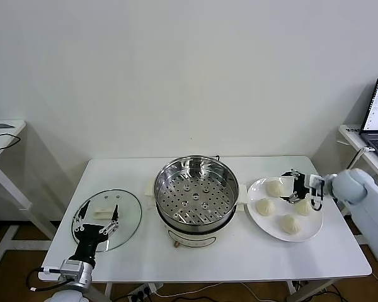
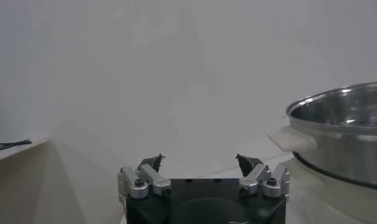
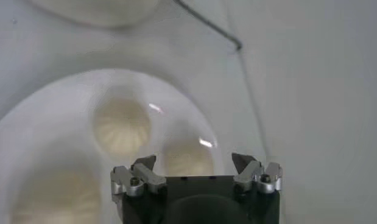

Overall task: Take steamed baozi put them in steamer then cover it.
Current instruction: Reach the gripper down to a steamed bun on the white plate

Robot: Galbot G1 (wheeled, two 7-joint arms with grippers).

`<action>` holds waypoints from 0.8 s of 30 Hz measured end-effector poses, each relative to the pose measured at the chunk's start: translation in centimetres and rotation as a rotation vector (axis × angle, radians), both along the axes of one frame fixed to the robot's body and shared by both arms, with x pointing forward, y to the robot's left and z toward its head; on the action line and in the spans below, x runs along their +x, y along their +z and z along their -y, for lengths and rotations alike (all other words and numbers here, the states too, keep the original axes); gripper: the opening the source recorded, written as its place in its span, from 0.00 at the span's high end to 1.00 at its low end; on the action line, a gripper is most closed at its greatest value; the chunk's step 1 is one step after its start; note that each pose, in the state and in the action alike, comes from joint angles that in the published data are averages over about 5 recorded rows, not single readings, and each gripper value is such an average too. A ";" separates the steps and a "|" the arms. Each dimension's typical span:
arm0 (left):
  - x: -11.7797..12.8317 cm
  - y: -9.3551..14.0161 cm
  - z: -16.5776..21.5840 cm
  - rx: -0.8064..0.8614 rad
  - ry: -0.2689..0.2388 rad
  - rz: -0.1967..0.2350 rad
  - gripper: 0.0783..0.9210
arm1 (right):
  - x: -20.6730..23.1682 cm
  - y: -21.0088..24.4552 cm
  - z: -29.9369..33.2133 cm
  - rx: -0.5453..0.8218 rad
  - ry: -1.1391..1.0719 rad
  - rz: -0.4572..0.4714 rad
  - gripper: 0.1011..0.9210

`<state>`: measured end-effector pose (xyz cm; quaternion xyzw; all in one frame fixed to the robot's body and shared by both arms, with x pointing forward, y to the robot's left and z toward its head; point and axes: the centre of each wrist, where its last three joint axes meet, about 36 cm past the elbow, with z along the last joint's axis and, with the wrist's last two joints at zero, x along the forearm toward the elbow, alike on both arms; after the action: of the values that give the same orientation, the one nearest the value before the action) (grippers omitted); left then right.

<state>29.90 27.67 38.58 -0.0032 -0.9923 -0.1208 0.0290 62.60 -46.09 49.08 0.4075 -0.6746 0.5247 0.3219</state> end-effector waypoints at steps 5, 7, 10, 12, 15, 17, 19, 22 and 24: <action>0.0 0.0 0.2 0.000 0.000 0.000 0.12 | 2.7 0.2 -0.8 -0.046 0.010 -0.068 0.12; 0.0 0.0 0.2 0.000 0.000 -0.001 0.12 | 3.6 0.2 -1.2 -0.061 0.014 -0.087 0.12; -0.1 -0.1 0.2 0.002 0.001 -0.002 0.12 | 4.8 0.0 -1.7 -0.081 0.018 -0.114 0.12; -0.1 -0.1 0.2 0.003 0.002 -0.002 0.12 | 5.5 -0.3 -2.2 -0.094 0.021 -0.131 0.12; -0.2 -0.1 0.2 0.005 0.003 -0.001 0.12 | 6.3 -0.8 -2.9 -0.112 0.027 -0.153 0.12; -0.2 -0.2 0.2 0.006 0.003 0.000 0.12 | 6.8 -1.2 -3.3 -0.123 0.030 -0.164 0.12; -0.2 -0.2 0.2 0.007 0.003 0.000 0.12 | 7.2 -1.6 -3.8 -0.133 0.033 -0.174 0.12; -0.2 -0.2 0.2 0.008 0.004 0.000 0.12 | 7.6 -2.1 -4.3 -0.145 0.034 -0.184 0.12; -0.3 -0.2 0.2 0.009 0.004 0.000 0.12 | 7.9 -2.3 -4.6 -0.152 0.034 -0.187 0.12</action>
<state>29.63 27.51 38.37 -0.0012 -0.9917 -0.1251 0.0292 70.47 -41.50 46.76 0.4404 -0.5930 0.5394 0.4043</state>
